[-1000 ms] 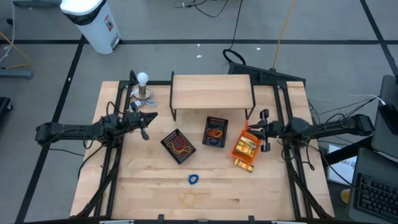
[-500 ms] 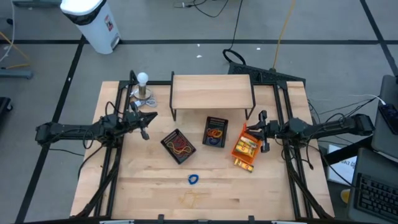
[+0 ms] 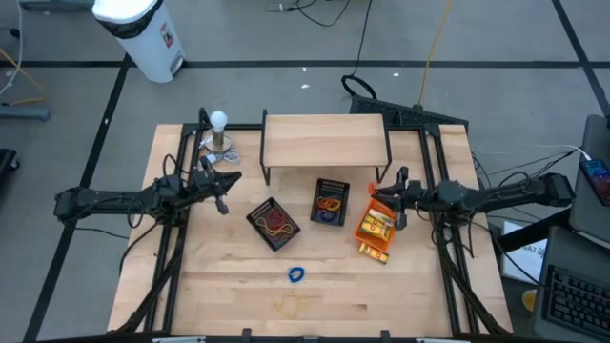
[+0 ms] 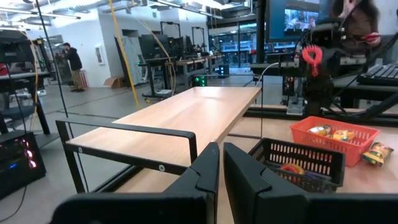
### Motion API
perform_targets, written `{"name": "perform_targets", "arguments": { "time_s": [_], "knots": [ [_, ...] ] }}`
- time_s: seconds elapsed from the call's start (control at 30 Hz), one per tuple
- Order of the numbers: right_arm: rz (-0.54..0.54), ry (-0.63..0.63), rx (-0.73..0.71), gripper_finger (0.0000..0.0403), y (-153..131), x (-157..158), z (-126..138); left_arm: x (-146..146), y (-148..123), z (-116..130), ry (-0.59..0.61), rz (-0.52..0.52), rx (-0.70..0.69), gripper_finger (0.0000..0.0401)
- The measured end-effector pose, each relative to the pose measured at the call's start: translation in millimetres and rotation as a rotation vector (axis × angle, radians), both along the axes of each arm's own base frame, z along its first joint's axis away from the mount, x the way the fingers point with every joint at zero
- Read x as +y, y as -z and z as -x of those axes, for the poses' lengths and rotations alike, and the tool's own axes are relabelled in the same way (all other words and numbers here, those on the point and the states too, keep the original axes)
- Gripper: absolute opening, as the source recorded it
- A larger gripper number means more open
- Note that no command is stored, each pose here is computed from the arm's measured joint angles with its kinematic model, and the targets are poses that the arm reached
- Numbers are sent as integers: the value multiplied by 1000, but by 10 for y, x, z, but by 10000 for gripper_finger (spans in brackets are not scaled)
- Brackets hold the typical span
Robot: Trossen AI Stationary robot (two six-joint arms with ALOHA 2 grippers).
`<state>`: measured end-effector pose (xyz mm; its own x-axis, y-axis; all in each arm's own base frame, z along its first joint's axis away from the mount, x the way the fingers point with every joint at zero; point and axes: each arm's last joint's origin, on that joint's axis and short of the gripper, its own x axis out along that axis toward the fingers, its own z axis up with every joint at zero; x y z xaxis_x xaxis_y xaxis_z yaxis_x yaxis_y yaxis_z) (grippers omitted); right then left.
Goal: Pick & Place Office Desk Supplies
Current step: Put the orange spring keychain into the right black bin
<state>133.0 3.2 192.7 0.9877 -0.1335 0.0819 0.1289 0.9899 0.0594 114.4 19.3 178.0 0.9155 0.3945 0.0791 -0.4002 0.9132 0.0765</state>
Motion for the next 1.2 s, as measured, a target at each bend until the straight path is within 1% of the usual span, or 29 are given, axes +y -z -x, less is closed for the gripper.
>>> {"name": "perform_targets", "arguments": {
  "time_s": [0.1,0.3,0.47,0.63,0.77,0.93,1.0,1.1,1.2],
  "knots": [
    [-1,42,18,36,-146,-9,-45,0,0,0,0,1,0,26],
    [8,86,126,35,-351,-13,-167,0,6,0,0,3,6,26],
    [2,96,263,35,-475,-11,-319,0,6,0,0,3,5,26],
    [-31,119,384,35,-589,-34,-520,0,6,0,0,3,5,26],
    [-40,130,512,35,-595,-43,-719,0,6,0,0,3,5,26],
    [-25,130,649,36,-449,-34,-967,1,6,0,-1,3,5,26],
    [-28,110,681,36,-391,-25,-1056,1,6,0,-1,4,6,26],
    [-37,116,731,35,-278,-23,-1179,0,10,-1,0,8,8,26],
    [-48,117,731,36,-210,-22,-1293,0,10,-1,0,8,8,26]
  ]
}}
